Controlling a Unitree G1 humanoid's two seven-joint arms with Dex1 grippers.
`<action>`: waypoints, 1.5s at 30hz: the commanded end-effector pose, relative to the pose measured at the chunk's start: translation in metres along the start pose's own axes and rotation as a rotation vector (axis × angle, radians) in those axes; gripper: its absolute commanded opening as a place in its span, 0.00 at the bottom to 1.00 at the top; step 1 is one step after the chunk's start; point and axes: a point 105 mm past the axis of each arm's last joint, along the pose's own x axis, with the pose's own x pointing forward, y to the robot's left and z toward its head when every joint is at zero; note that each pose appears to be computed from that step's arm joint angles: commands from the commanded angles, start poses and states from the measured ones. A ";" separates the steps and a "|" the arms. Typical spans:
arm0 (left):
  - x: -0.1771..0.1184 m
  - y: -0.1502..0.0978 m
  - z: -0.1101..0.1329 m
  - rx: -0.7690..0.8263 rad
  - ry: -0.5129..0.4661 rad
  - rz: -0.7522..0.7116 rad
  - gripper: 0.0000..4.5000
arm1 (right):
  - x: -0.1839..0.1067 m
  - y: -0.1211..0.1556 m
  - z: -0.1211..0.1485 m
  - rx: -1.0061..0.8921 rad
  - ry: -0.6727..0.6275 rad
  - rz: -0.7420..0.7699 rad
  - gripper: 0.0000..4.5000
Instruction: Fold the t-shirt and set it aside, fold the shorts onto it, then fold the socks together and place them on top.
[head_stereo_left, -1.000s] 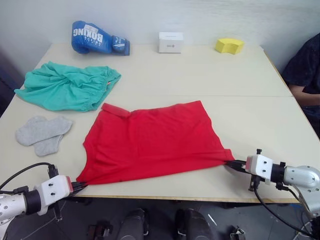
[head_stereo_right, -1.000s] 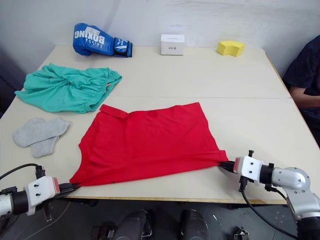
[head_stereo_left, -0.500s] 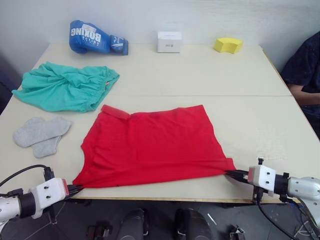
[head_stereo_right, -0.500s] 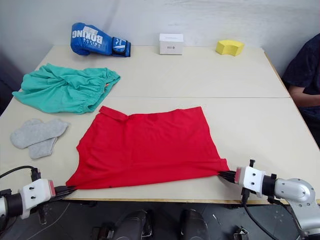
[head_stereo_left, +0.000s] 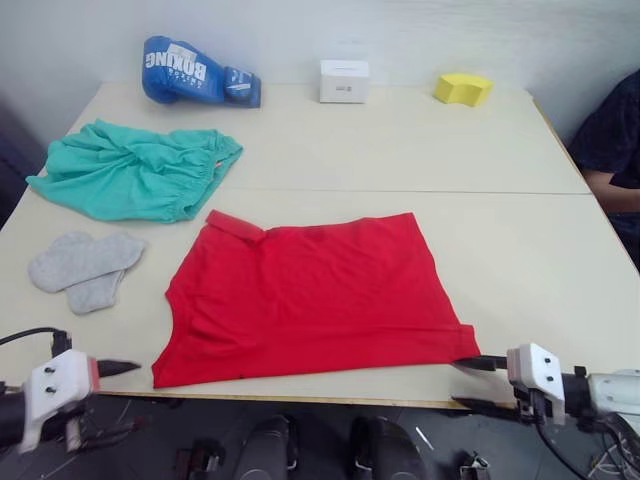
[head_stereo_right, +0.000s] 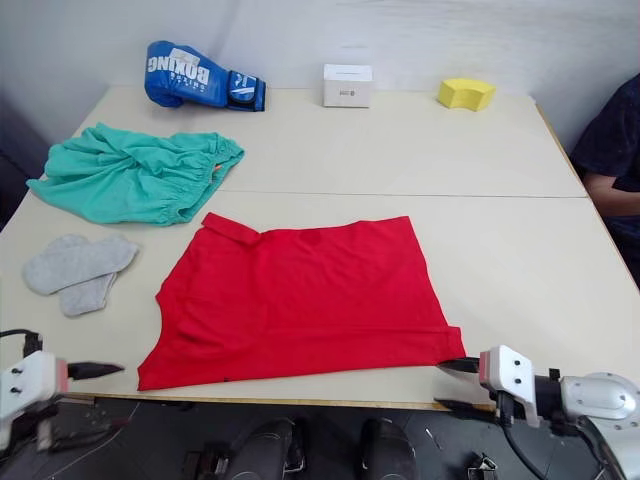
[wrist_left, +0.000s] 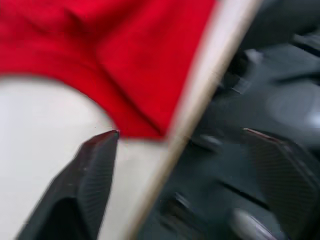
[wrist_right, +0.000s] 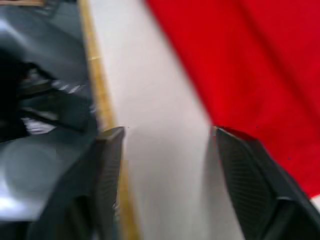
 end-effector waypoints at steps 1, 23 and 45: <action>-0.022 0.008 0.000 -0.084 0.022 0.010 1.00 | -0.015 -0.008 0.018 -0.001 0.012 0.023 0.92; 0.037 0.190 0.111 0.200 -0.232 0.516 1.00 | 0.020 -0.212 0.105 -0.149 -0.058 -0.413 1.00; 0.084 0.246 0.118 0.347 -0.082 0.688 1.00 | 0.063 -0.224 0.119 -0.284 -0.142 -0.552 1.00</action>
